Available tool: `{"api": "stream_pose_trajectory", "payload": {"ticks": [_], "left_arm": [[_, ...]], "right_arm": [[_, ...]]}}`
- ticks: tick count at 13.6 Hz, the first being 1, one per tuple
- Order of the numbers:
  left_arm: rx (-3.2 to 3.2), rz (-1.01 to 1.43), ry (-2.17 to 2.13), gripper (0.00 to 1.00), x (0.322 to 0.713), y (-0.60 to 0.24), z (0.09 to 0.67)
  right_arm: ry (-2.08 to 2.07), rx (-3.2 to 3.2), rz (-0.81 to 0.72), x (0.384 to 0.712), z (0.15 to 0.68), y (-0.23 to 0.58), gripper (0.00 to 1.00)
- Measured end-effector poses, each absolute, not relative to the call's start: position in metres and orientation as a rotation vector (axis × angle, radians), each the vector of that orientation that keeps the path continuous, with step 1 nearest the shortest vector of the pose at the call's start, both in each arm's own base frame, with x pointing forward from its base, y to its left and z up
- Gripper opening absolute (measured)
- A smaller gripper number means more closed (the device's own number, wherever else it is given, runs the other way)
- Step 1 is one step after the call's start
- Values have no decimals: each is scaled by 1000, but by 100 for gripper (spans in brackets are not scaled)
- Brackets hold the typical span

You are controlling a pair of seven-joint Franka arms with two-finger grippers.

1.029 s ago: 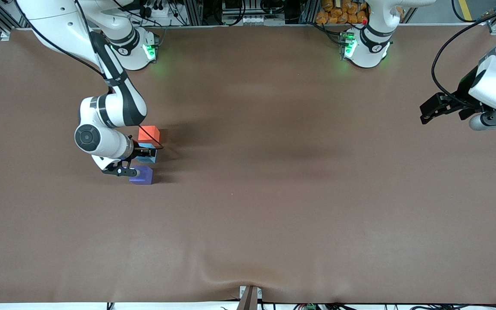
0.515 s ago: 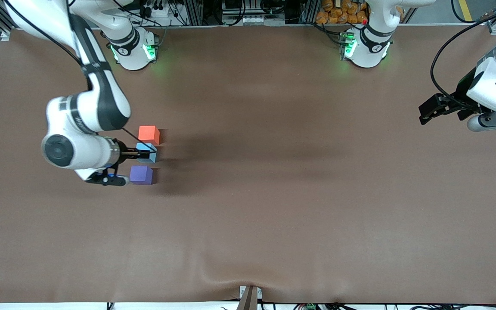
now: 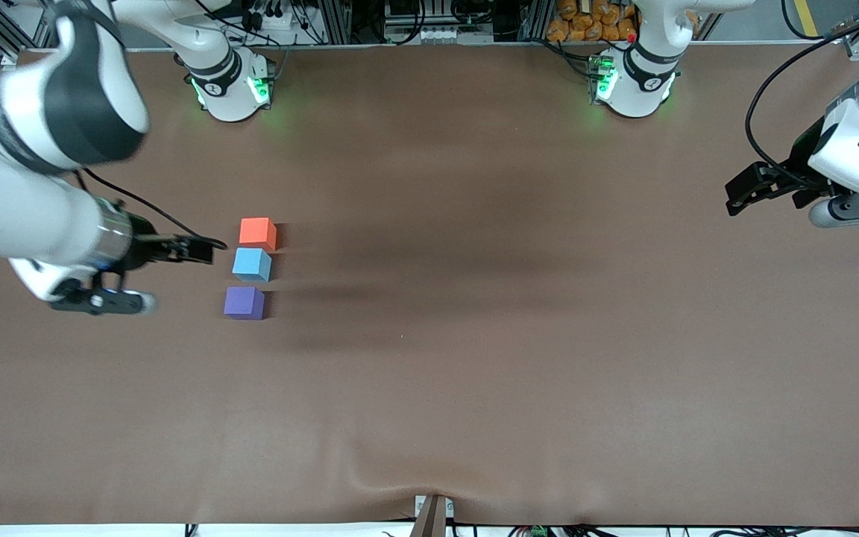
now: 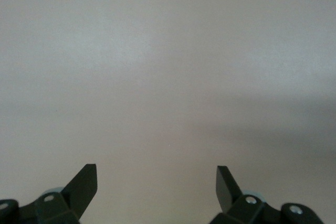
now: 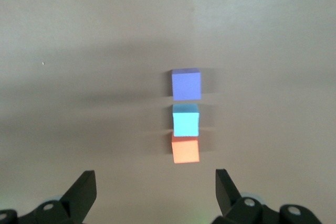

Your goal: Place blue block between orange and purple blocks

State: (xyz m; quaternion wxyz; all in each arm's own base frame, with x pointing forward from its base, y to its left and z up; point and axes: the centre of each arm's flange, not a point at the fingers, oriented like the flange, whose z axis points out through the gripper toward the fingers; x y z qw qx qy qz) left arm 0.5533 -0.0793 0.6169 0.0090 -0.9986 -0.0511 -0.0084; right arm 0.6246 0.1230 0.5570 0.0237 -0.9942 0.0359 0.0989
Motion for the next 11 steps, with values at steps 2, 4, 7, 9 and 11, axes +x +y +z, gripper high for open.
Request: {"api": "stream_pose_trajectory", "payload": {"ticks": [2,4,7,9,11], "left_arm": [[-3119,-19,-150,100,553,-82,615],[-3118,-6,-128,100,551,-90,610],[-3119,-9,-117,100,551,-94,609],[-3120,-13,-120,100,552,-93,609],[-3120,-15,-123,100,552,-92,609]], "right_arm": [[136,-3067,285,618,591,101,100],[63,-3048,254,603,630,85,100],[-9,-3086,147,567,688,77,100],[6,-3098,103,546,707,70,100],[34,-3101,101,537,701,60,100]]}}
